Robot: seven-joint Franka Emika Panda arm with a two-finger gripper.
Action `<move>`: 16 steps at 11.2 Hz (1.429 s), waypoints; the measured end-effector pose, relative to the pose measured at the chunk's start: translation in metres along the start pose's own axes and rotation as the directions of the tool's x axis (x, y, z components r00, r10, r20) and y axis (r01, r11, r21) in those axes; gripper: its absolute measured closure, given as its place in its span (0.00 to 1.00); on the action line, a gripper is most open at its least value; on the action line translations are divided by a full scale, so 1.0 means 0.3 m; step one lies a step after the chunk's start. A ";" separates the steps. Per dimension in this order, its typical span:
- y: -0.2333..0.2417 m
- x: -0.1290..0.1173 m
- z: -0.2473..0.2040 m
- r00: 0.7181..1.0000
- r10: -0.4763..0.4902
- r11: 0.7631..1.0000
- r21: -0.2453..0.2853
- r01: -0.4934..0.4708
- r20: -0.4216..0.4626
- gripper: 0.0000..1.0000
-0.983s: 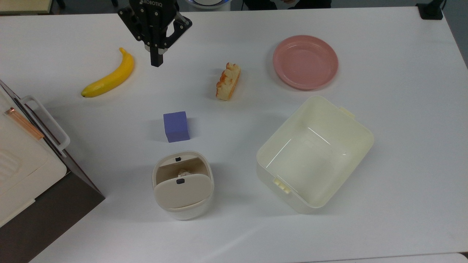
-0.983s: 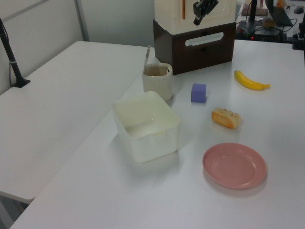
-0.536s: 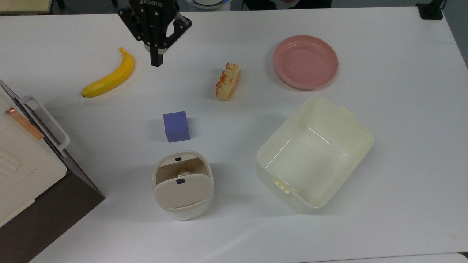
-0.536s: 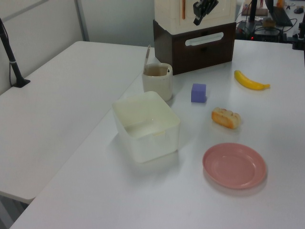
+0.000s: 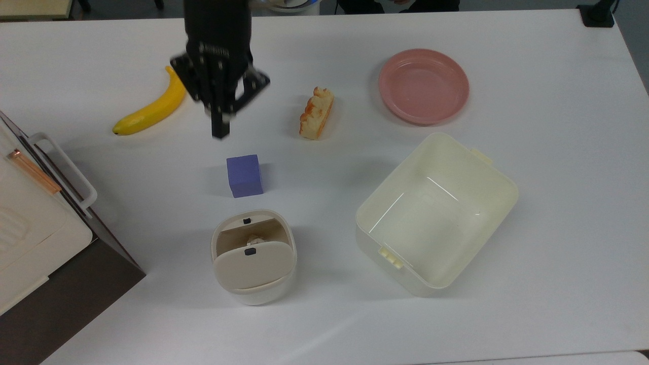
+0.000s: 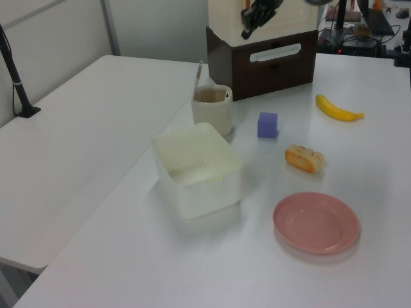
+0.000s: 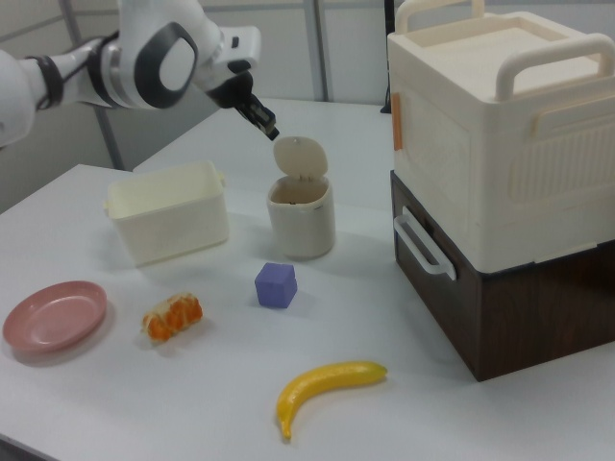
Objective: Close the trash can
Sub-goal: 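Lower the gripper behind the raised lid of the trash can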
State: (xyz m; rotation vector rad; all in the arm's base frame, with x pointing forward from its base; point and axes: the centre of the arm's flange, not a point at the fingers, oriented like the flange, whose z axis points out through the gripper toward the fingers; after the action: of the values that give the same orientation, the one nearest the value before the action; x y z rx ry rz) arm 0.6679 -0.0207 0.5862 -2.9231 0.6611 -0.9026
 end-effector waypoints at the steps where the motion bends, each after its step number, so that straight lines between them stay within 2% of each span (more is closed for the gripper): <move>1: -0.014 0.004 0.053 1.000 0.005 1.000 -0.009 -0.005 -0.002 0.99; 5: -0.025 0.030 0.044 1.000 0.007 1.000 -0.007 -0.008 -0.022 0.99; 12: -0.026 0.030 0.044 1.000 0.015 1.000 -0.006 -0.016 -0.022 0.99; 16: -0.054 0.037 0.045 0.996 0.084 0.996 0.001 -0.084 -0.030 0.99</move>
State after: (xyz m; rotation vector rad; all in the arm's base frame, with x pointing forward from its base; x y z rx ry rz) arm 0.6897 -0.0119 0.5830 -2.8629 0.7799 -0.9393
